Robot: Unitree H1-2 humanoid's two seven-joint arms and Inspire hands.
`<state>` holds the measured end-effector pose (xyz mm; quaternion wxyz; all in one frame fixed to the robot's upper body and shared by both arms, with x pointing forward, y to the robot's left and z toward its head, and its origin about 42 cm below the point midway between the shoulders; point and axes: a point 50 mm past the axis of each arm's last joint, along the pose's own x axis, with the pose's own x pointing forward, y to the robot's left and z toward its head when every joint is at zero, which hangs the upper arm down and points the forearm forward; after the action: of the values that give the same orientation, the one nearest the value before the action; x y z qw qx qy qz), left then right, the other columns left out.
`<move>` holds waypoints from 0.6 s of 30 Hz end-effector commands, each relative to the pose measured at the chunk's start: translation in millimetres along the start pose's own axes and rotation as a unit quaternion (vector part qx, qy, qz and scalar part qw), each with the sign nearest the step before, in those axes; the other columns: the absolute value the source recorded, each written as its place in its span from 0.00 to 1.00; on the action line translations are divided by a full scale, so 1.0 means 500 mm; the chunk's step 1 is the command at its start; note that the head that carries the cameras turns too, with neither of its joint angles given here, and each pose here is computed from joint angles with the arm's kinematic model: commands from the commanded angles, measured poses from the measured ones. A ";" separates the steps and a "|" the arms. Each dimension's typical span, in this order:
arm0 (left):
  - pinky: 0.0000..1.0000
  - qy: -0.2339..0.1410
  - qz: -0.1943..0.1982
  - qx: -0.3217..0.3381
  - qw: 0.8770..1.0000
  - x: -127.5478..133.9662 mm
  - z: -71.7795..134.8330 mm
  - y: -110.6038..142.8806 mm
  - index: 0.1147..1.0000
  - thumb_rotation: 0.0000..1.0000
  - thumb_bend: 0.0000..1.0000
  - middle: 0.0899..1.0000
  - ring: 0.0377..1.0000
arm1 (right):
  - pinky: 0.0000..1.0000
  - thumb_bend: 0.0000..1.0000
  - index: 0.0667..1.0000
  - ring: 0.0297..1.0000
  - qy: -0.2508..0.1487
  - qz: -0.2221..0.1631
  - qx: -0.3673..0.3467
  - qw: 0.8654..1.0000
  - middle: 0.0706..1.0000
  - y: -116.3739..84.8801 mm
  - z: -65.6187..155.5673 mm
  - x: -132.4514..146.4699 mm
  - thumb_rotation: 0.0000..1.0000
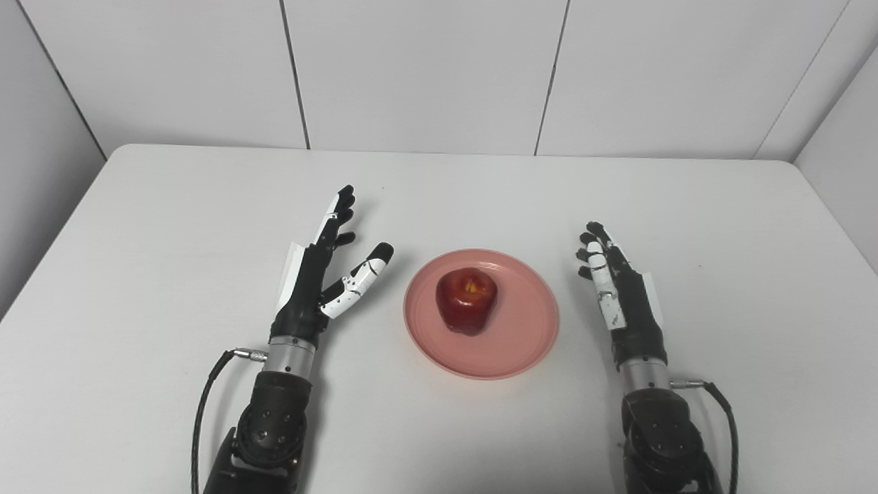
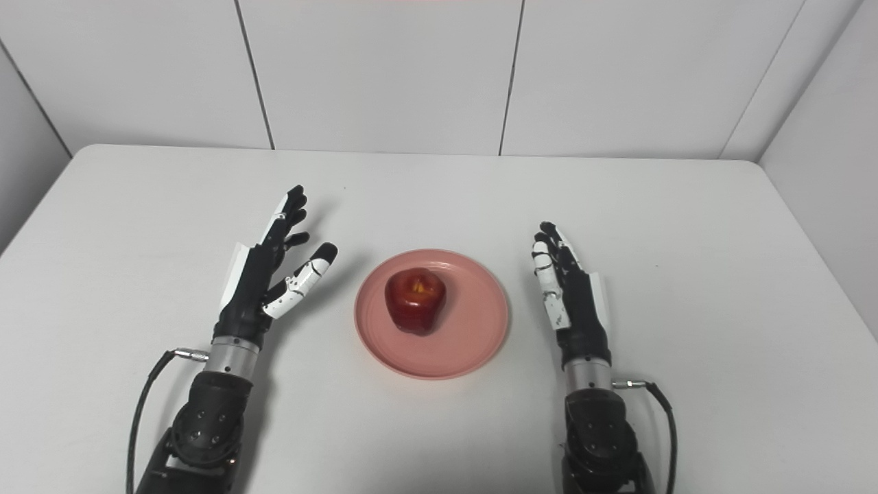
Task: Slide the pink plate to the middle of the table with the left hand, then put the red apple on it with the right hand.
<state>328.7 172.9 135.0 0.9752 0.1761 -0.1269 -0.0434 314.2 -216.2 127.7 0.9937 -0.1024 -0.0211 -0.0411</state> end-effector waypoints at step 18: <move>0.43 -0.060 0.090 -0.003 0.994 0.024 0.044 0.006 0.59 0.42 0.81 0.54 0.50 | 0.81 0.17 0.88 0.83 -0.048 -0.007 -0.001 0.999 0.87 -0.009 0.030 0.015 1.00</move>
<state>328.2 171.1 139.6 0.9737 0.1720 -0.1479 0.0207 314.2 -217.0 127.8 0.9935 -0.1041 -0.0213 -0.0415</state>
